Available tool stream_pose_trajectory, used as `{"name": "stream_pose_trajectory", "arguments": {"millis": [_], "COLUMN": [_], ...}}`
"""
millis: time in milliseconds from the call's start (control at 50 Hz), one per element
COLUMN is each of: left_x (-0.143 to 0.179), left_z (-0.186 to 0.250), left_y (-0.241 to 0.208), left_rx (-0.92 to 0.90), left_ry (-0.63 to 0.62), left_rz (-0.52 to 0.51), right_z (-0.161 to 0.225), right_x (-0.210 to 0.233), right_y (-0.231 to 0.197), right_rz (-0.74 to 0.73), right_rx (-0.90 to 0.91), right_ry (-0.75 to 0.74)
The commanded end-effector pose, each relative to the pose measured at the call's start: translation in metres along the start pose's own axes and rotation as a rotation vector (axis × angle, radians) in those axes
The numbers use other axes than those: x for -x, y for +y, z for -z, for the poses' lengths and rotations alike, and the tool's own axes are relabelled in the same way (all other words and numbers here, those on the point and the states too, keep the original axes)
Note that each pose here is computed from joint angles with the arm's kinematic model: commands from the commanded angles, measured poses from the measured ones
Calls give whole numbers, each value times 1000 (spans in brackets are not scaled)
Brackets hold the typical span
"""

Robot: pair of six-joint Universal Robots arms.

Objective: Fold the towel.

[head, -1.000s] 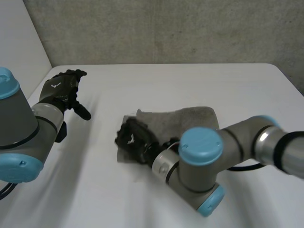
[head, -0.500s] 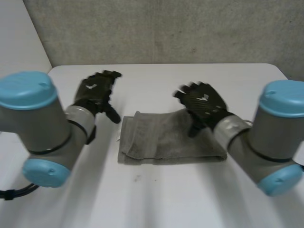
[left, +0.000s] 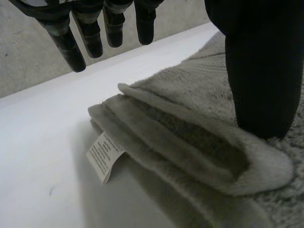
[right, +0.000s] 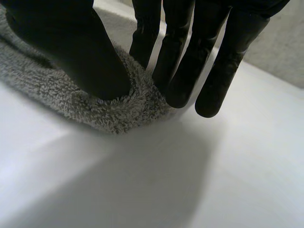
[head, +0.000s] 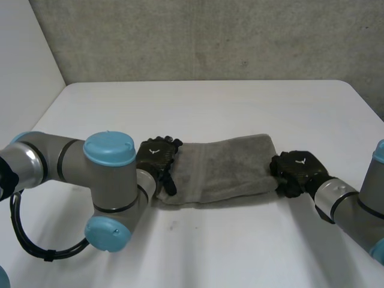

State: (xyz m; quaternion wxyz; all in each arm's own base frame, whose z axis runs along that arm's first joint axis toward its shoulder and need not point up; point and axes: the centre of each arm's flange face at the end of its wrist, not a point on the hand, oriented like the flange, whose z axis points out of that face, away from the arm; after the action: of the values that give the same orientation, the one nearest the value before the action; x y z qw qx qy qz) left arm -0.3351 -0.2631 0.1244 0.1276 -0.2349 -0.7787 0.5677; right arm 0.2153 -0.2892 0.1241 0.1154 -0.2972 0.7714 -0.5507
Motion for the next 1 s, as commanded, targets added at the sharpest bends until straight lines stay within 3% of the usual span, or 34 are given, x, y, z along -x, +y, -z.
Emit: {"name": "stream_pose_trajectory", "arguments": {"millis": [20,120,220,240,280,300,340,440,560,620,760,880,1000], "left_x": [1,14,58,59,77,77,81,85,80,74,41,21,11], "left_z": [14,29,44,44,51,51,53,58,57,58,52,40,28], "left_y": [-14,-41,-86,-86,-105,-105,-109,-121,-121,-122,-111,-88,-37], "left_rx": [-10,-54,-163,-163,-217,-218,-232,-274,-275,-273,-239,-160,47], "left_ry": [-2,-73,-249,-250,-296,-296,-305,-286,-239,-208,-76,-23,-56], "left_rz": [8,25,72,72,95,95,106,159,160,157,186,215,189], "right_z": [-6,-8,-4,-4,-3,-3,0,-3,-2,8,22,13,-12], "right_x": [-14,18,104,104,146,146,188,215,209,196,126,91,92], "right_y": [-35,-80,-117,-117,-111,-111,-89,-57,-69,-96,-141,-131,-102], "right_rz": [44,100,173,173,199,199,225,294,304,262,78,-101,-146], "right_rx": [-108,-241,-344,-344,-331,-331,-287,-224,-248,-294,-341,-238,-128], "right_ry": [61,-5,-217,-217,-332,-332,-439,-489,-436,-358,-161,-122,-175]}}
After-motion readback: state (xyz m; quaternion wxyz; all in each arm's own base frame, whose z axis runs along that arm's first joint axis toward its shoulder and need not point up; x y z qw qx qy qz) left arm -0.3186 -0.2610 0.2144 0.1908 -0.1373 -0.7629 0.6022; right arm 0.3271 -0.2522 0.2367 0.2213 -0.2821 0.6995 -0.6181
